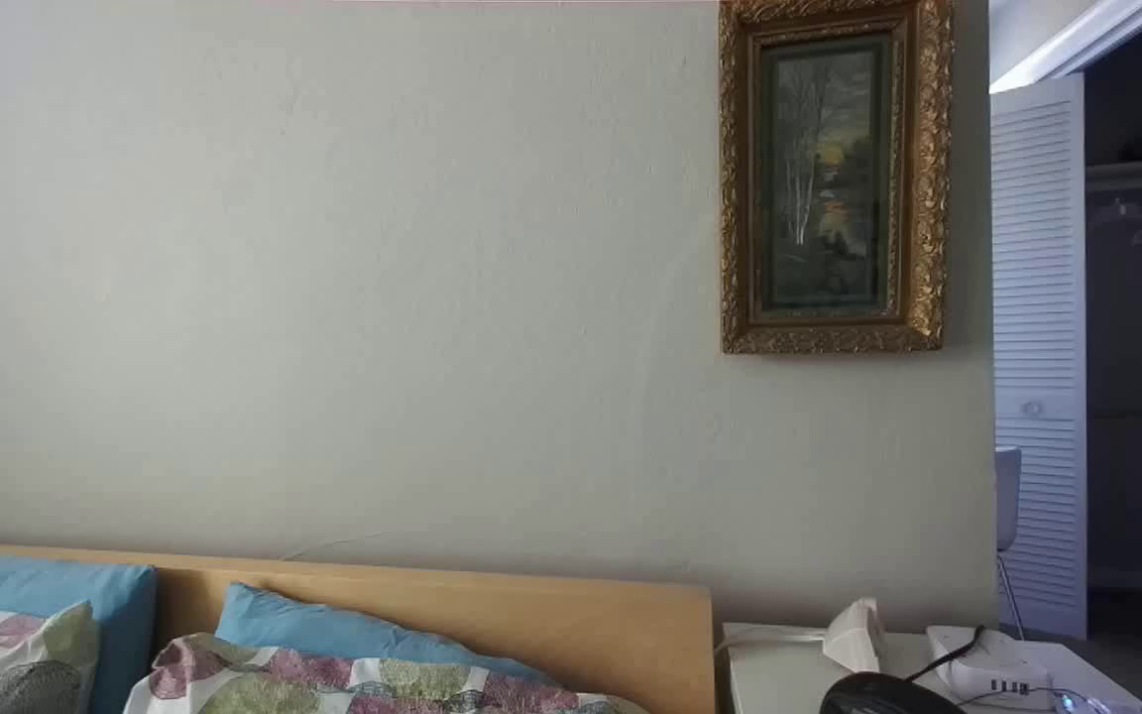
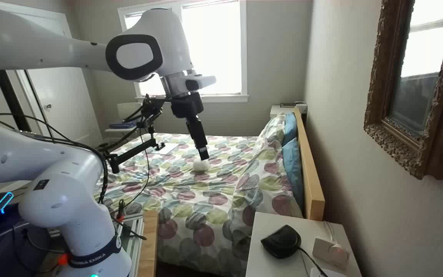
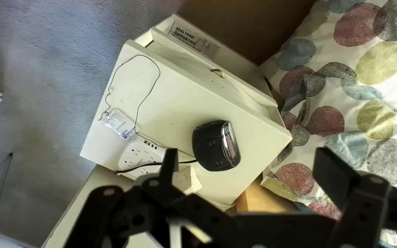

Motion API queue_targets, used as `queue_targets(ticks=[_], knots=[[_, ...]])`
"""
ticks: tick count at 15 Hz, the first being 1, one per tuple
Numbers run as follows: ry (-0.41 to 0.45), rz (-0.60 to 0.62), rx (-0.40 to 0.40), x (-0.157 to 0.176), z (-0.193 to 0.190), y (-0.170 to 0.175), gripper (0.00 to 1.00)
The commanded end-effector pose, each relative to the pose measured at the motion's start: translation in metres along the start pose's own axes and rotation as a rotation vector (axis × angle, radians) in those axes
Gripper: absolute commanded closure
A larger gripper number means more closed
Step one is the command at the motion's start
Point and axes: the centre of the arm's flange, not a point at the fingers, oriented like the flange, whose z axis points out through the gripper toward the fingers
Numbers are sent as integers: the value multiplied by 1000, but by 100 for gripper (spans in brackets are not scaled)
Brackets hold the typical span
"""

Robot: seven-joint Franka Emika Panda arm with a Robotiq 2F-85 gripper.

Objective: Press the button on the object on the side table

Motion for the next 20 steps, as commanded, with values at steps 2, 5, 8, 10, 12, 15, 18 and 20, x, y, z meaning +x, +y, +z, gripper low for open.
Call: queue_targets(ticks=[2, 5, 8, 10, 12, 15, 18, 20], knots=[[0, 0, 0, 0, 0, 0, 0], [0, 0, 0, 0, 0, 0, 0], [0, 0, 0, 0, 0, 0, 0], [-10, 29, -11, 6, 7, 1, 0], [-25, 69, -19, 22, 21, 6, 0], [-23, 145, -32, 52, 42, 11, 0], [-25, 230, -26, 84, 67, 17, 0], [-20, 282, -19, 105, 83, 20, 0]])
